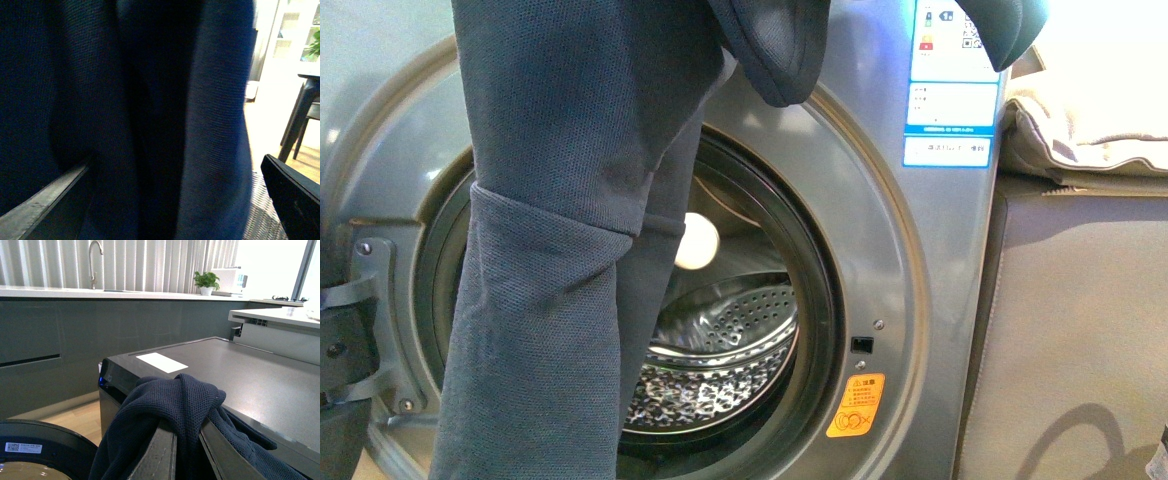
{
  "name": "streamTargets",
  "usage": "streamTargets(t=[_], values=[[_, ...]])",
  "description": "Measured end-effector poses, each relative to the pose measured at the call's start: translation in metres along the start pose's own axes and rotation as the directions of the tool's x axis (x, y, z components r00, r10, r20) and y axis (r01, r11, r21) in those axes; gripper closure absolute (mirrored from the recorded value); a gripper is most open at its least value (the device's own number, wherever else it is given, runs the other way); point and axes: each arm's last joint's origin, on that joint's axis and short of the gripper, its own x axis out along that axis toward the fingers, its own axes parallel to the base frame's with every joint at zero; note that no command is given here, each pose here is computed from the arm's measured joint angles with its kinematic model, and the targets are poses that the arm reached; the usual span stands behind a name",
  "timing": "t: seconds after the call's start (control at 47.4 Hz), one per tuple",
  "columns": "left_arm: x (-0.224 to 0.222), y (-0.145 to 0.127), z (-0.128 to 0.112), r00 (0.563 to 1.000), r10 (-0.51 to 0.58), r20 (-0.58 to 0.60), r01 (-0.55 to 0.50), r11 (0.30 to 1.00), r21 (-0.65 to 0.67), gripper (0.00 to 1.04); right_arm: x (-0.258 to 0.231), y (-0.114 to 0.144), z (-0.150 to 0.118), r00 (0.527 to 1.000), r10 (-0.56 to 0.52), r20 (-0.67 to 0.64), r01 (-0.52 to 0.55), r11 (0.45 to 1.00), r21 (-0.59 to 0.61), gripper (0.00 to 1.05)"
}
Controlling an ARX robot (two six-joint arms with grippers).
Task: Put clothes into washing machine
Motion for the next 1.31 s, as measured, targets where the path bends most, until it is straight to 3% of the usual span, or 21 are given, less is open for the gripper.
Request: streamTargets(t=[0.169,0.38,0.633,0.823,1.161,1.246,1.309], values=[[0.013,0.013,-0.004,0.992,0.130,-0.008,-0.129,0.990,0.048,0.06,0.000,0.000,0.000,1.000,0.000,0.000,0.000,1.000,0.000,0.99],[0.009,0.011,-0.003,0.949,0.314,0.027,-0.314,0.932,0.180,0.06,0.000,0.000,0.000,1.000,-0.001,0.000,0.001,1.000,0.000,0.99],[0.001,0.010,0.004,0.926,0.366,0.088,-0.375,0.880,0.290,0.06,0.000,0.000,0.000,1.000,-0.001,0.000,0.001,1.000,0.000,0.99],[0.004,0.022,-0.001,0.932,0.360,0.038,-0.357,0.898,0.259,0.06,0.000,0.000,0.000,1.000,0.000,0.000,0.000,1.000,0.000,0.99],[0.015,0.050,-0.009,0.871,0.489,0.053,-0.486,0.840,0.239,0.06,0.000,0.000,0.000,1.000,-0.001,0.000,0.001,1.000,0.000,0.99],[0.018,0.049,-0.008,0.883,0.464,0.068,-0.466,0.854,0.230,0.06,0.000,0.000,0.000,1.000,-0.001,0.000,0.001,1.000,0.000,0.99],[0.022,0.044,-0.007,0.922,0.380,0.079,-0.388,0.899,0.205,0.06,0.000,0.000,0.000,1.000,-0.002,0.000,0.002,1.000,0.000,0.99]])
